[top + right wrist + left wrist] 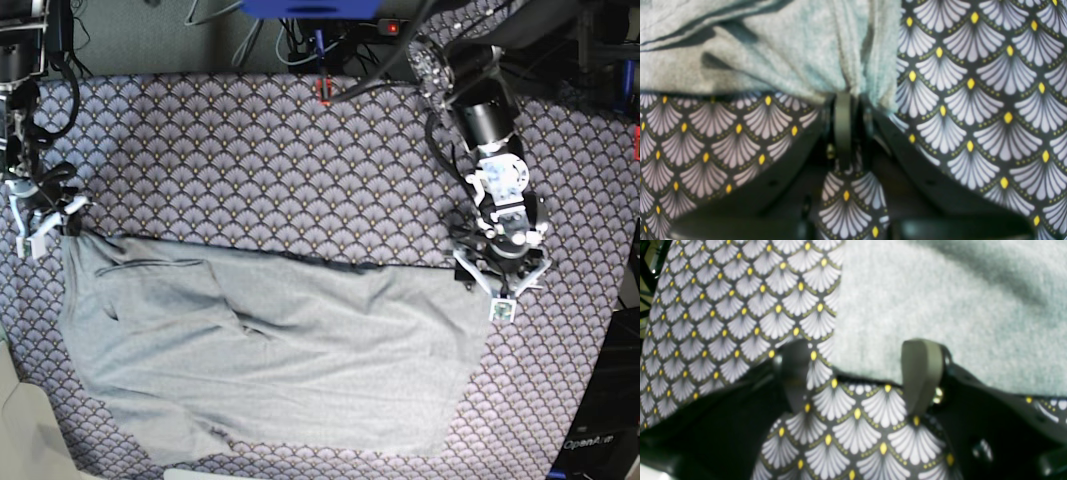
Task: Fold the T-shirt properly
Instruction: 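Pull the held edge back to the shirt's original outline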
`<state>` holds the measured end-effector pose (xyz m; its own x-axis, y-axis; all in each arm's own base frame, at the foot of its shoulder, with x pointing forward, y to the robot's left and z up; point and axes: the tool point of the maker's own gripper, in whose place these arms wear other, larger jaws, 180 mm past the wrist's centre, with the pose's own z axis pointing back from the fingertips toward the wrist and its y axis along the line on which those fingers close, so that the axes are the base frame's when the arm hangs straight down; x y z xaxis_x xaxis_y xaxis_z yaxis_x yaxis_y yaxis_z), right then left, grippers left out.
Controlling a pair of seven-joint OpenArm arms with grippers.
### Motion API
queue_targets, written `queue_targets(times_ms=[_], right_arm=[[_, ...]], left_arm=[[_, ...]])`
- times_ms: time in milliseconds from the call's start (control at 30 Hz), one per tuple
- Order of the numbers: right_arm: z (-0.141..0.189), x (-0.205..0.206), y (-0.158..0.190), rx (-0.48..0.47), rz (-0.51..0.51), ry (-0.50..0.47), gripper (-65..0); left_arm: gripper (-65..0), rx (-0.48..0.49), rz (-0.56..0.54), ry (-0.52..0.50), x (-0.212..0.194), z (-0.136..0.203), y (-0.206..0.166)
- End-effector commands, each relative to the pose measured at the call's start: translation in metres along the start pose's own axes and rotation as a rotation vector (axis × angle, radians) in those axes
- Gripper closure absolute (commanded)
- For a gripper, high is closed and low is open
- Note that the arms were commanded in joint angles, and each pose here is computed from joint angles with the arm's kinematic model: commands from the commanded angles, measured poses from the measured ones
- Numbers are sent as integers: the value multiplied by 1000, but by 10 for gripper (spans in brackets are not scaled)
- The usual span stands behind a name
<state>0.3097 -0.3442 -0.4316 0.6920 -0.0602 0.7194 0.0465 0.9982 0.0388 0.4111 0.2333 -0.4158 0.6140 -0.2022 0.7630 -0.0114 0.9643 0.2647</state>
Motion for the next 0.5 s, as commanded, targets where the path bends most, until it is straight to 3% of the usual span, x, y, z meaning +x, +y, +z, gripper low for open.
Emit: queue_targets(times_ms=[0,200,267,333,467], right_arm=[[5,-5,-16,-42,30,47,-25],[5,-6,-16,-42,30,49,-25],[5,-6,-16,-42,30,49,-25],[5,-6,-16,-43,29,50,-25],[5,-5,-17,-45,27,48,-25]], left_arm=[[-424,11,6,-40,17,-2,5],[-419,-53,10,50,-18,-13,-13],[-388,-72,12,71,-26,-15,-20],[-314,-73,10,73,-27,-15,-20],[-97,-73,11,77,-30,-14,-20]])
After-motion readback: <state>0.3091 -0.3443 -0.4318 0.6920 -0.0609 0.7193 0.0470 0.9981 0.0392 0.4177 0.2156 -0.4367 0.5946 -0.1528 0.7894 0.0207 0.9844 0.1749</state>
